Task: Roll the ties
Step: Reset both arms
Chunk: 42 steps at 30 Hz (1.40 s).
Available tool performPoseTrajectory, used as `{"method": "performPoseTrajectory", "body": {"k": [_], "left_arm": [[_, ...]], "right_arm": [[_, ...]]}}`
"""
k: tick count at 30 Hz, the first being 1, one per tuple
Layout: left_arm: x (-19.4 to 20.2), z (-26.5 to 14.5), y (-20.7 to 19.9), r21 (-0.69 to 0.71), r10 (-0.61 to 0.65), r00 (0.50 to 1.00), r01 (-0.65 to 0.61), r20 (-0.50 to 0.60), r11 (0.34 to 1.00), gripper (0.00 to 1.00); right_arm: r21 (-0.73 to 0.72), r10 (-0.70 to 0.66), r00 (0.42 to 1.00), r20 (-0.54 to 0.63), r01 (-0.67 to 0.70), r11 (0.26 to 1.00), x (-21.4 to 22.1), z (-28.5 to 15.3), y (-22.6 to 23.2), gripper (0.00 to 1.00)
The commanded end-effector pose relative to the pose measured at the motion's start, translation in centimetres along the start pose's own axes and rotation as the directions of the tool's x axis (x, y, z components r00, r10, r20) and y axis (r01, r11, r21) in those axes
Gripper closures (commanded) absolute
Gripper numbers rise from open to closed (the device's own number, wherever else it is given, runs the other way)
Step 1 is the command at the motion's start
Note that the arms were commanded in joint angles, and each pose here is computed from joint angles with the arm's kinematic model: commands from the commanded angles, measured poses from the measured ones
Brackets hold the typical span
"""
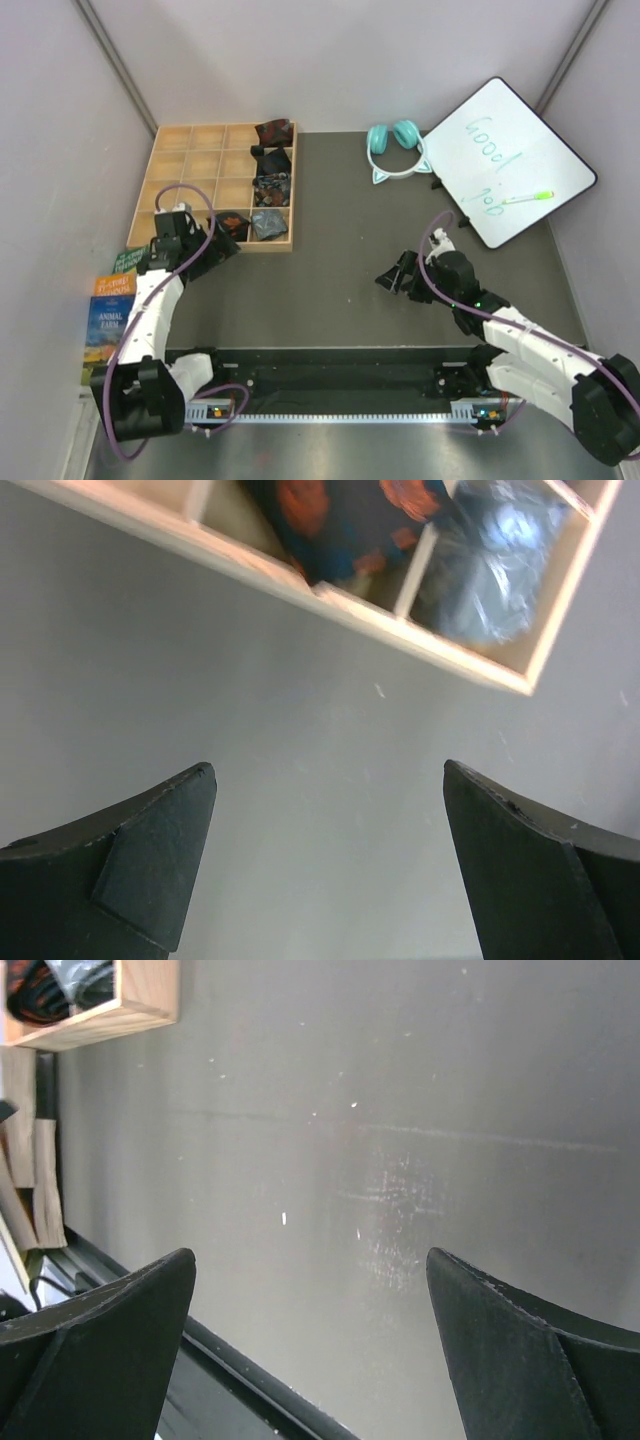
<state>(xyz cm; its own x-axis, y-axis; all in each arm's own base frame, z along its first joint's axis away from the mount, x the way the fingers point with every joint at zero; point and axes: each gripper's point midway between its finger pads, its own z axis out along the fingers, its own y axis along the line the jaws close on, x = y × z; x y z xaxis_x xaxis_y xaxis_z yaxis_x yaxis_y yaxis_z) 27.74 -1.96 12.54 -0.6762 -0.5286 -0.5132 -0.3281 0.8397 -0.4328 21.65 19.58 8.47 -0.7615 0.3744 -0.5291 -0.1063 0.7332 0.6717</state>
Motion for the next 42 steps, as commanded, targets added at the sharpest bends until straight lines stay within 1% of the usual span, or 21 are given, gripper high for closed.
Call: {"method": "performPoseTrajectory", "body": {"k": [1, 4, 6, 10, 12, 14, 15, 17, 20, 21, 24, 29, 30, 33, 34, 35, 36, 38, 39, 40, 42], "left_arm": [[-4.7, 0.1, 0.3, -0.017, 0.044, 0.960, -0.041, 0.275, 0.999, 0.01], [-5.5, -1.3, -0.6, 0.029, 0.061, 0.932, -0.076, 0.358, 0.997, 0.01], [-5.6, -3.0, -1.3, 0.057, 0.104, 0.903, -0.140, 0.417, 0.989, 0.02], [-5.1, -6.3, -2.6, 0.090, 0.196, 0.829, -0.283, 0.525, 0.955, 0.02], [-4.5, -7.9, -3.4, 0.113, 0.201, 0.797, -0.317, 0.569, 0.942, 0.02], [-3.6, -8.2, -3.7, 0.141, 0.184, 0.805, -0.313, 0.563, 0.939, 0.03], [-3.2, -8.4, -4.0, 0.155, 0.188, 0.808, -0.325, 0.558, 0.933, 0.03], [-2.9, -8.7, -4.4, 0.160, 0.203, 0.807, -0.343, 0.554, 0.926, 0.05], [-3.2, -9.5, -4.7, 0.160, 0.201, 0.791, -0.351, 0.578, 0.923, 0.05], [-3.1, -9.6, -4.8, 0.163, 0.198, 0.788, -0.353, 0.583, 0.922, 0.05], [-2.9, -10.1, -5.3, 0.185, 0.194, 0.782, -0.366, 0.593, 0.912, 0.04], [-3.1, -12.1, -5.9, 0.197, 0.178, 0.776, -0.363, 0.605, 0.911, 0.01], [-3.1, -12.3, -5.9, 0.197, 0.176, 0.775, -0.362, 0.607, 0.911, 0.01], [-2.7, -12.6, -6.4, 0.200, 0.209, 0.776, -0.395, 0.595, 0.897, 0.01], [-2.5, -12.5, -6.3, 0.187, 0.232, 0.771, -0.413, 0.593, 0.892, 0.01], [-2.5, -12.7, -6.3, 0.180, 0.240, 0.761, -0.423, 0.603, 0.888, 0.01], [-2.6, -12.8, -6.1, 0.168, 0.243, 0.752, -0.424, 0.613, 0.890, 0.01], [-2.5, -13.0, -6.2, 0.165, 0.248, 0.746, -0.432, 0.619, 0.887, 0.01], [-2.5, -13.0, -6.2, 0.165, 0.251, 0.743, -0.436, 0.620, 0.885, 0.01], [-2.4, -13.1, -6.3, 0.167, 0.254, 0.741, -0.442, 0.622, 0.881, 0.01], [-2.3, -13.1, -6.3, 0.167, 0.255, 0.741, -0.443, 0.622, 0.881, 0.01]], "right_arm": [[-0.177, -0.058, 0.989, 0.133, 0.082, 0.981, -1.8, -1.2, 3.2, 0.01], [-0.174, -0.081, 0.973, 0.214, 0.120, 0.977, -2.7, -1.8, 2.9, 0.01], [-0.159, -0.124, 0.942, 0.312, 0.180, 0.971, -4.7, -3.1, 3.5, 0.01], [-0.001, -0.161, 0.851, 0.501, 0.187, 0.982, -9.5, -5.3, 2.6, 0.01], [0.073, -0.200, 0.814, 0.546, 0.192, 0.979, -11.0, -5.8, 2.0, 0.01], [0.154, -0.227, 0.752, 0.619, 0.167, 0.974, -13.4, -6.6, 1.4, 0.01], [0.211, -0.286, 0.730, 0.620, 0.197, 0.958, -14.1, -6.6, 0.9, 0.01], [0.241, -0.335, 0.679, 0.653, 0.233, 0.942, -16.0, -7.1, 1.4, 0.01], [0.361, -0.498, 0.614, 0.613, 0.343, 0.867, -17.3, -6.7, 1.1, 0.01], [0.453, -0.589, 0.587, 0.556, 0.380, 0.807, -17.4, -6.4, -0.2, 0.01], [0.577, -0.665, 0.545, 0.511, 0.356, 0.735, -18.3, -6.7, -2.8, 0.01], [0.651, -0.672, 0.553, 0.493, 0.278, 0.706, -17.7, -6.7, -7.2, 0.01], [0.648, -0.667, 0.527, 0.526, 0.260, 0.716, -18.3, -7.0, -7.1, 0.01], [0.658, -0.664, 0.529, 0.528, 0.240, 0.714, -18.2, -6.8, -9.0, 0.01], [0.655, -0.655, 0.504, 0.564, 0.210, 0.726, -18.8, -7.3, -9.3, 0.01], [0.666, -0.657, 0.524, 0.542, 0.209, 0.716, -18.5, -6.7, -10.4, 0.01], [0.646, -0.631, 0.558, 0.539, 0.208, 0.735, -18.2, -6.0, -10.8, 0.01], [0.640, -0.624, 0.550, 0.556, 0.195, 0.743, -18.7, -5.9, -11.2, 0.01], [0.633, -0.621, 0.588, 0.518, 0.224, 0.741, -18.1, -4.9, -11.6, 0.01], [0.622, -0.628, 0.600, 0.495, 0.259, 0.739, -18.2, -4.2, -11.2, 0.01], [0.589, -0.656, 0.588, 0.474, 0.342, 0.732, -18.0, -3.4, -10.1, 0.01]]}}
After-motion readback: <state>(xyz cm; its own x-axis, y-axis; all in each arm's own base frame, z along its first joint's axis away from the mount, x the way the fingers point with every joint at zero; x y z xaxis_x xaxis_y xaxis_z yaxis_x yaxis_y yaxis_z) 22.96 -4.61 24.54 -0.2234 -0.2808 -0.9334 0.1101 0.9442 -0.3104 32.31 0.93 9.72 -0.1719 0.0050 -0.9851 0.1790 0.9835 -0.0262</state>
